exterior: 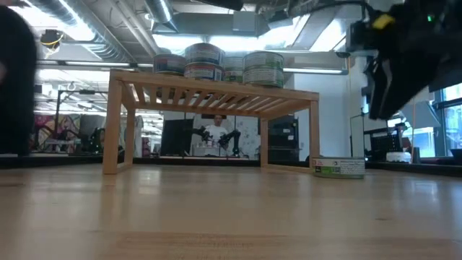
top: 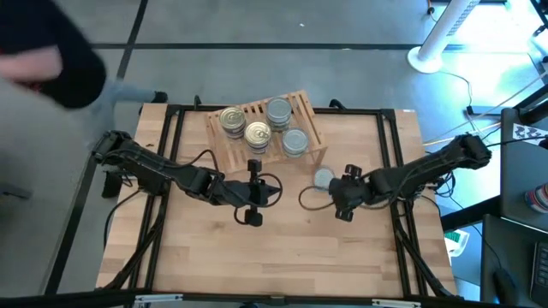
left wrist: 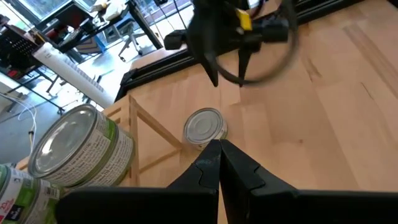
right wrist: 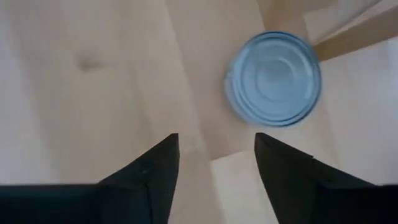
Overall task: Stack canned seafood by type on shelf
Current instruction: Stack the green tuna can on top of the green tuna can on the shelf
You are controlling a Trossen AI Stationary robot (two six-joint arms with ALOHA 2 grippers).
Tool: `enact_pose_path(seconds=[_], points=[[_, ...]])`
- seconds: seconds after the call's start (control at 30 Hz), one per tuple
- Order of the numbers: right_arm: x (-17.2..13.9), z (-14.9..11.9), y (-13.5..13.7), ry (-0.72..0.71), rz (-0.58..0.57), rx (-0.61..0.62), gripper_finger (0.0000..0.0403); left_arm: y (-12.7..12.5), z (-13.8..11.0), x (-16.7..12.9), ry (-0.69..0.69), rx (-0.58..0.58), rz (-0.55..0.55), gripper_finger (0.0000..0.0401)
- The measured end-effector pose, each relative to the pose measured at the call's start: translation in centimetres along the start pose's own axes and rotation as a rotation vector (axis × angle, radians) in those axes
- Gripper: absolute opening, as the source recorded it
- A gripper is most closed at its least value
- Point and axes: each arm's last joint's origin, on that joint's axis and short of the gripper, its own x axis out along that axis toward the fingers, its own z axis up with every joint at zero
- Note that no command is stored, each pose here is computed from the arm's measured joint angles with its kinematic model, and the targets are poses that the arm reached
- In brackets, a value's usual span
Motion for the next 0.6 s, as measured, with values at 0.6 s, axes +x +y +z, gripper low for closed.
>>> enact_pose_path(seconds=[0.6], points=[[7.0, -0.7, 2.6, 0.129, -0.255, -0.303, 0.0135, 0.0, 0.1, 0.0, -0.006, -0.007, 0.001, 0.0001]])
